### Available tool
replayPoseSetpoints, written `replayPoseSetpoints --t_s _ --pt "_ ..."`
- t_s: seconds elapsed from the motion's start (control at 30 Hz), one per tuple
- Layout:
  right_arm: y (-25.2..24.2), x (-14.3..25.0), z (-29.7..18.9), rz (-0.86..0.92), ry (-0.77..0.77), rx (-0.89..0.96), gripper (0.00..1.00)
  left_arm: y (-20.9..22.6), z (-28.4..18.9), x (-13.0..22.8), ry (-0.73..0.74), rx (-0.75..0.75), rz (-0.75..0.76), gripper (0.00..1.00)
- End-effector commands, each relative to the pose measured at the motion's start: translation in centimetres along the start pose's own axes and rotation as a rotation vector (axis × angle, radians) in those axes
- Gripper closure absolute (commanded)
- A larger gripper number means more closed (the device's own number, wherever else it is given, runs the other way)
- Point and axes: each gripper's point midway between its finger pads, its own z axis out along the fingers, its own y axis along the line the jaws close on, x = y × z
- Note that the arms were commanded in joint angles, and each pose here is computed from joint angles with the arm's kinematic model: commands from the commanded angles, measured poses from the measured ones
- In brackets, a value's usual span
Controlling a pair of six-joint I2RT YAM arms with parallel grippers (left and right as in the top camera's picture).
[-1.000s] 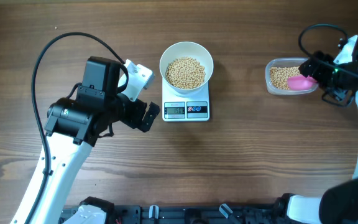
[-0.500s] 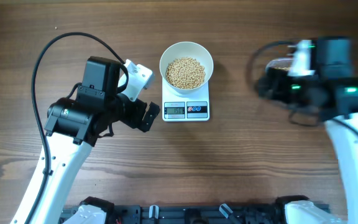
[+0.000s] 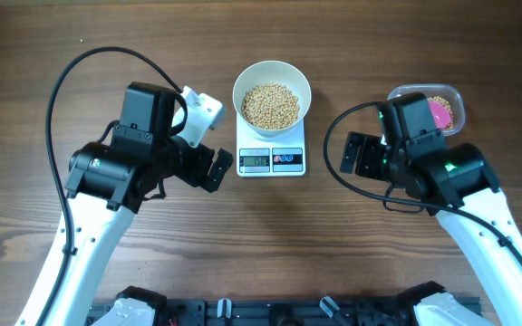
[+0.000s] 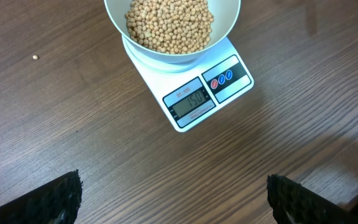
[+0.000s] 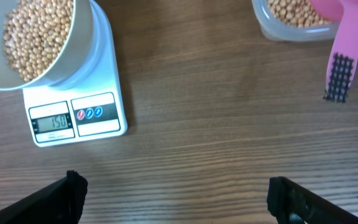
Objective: Scoop item into bowl and weigh 150g on scale
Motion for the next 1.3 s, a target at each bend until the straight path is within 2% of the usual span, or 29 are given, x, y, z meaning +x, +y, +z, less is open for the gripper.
replayPoseSetpoints --t_s 0.0,0.07,0.13,0.23,0.33,0.37,0.47,0.67,0.83,1.03,1.27 --pt "0.7 0.2 -0.3 0.009 0.009 -0.048 0.0 0.1 -0.3 -0.4 -0.016 0.0 0.012 0.0" --pt "0.5 0.4 -0.6 -0.053 -0.001 -0.047 0.0 0.1 -0.3 -0.4 -0.016 0.0 0.012 0.0" --pt "0.1 -1.1 -1.7 -0.212 -0.144 -0.043 0.0 0.1 -0.3 -0.4 -0.016 0.0 0.012 0.0" --pt "-2.2 -2.7 -2.9 -0.299 -0.493 -0.058 0.0 0.1 -0.3 -0.4 -0.016 0.0 0.012 0.0" --pt "-3.3 -2.1 -2.9 -0.462 -0.751 -0.107 0.0 0.1 -0.3 -0.4 -0.016 0.0 0.012 0.0" --pt "-4.6 -1.7 -3.2 -0.472 -0.84 -0.076 0.0 0.1 -0.3 -0.4 -0.016 0.0 0.011 0.0" --pt "-7.5 -0.3 -4.2 -0.405 -0.98 0.001 0.0 0.1 -0.3 -0.4 -0.016 0.0 0.012 0.0" --pt "-9.3 0.8 -2.9 -0.372 -1.08 0.05 0.0 0.1 -0.3 -0.4 -0.016 0.0 0.011 0.0" --pt "-9.5 0.9 -1.5 -0.37 -1.104 0.05 0.0 0.1 -0.3 -0.4 -0.016 0.0 0.012 0.0" --pt "-9.5 0.8 -1.5 -0.274 -1.111 -0.006 0.0 0.1 -0.3 -0.4 -0.016 0.0 0.012 0.0" --pt "-9.6 0.8 -1.5 -0.273 -1.11 -0.005 0.0 0.1 -0.3 -0.4 -0.016 0.0 0.012 0.0"
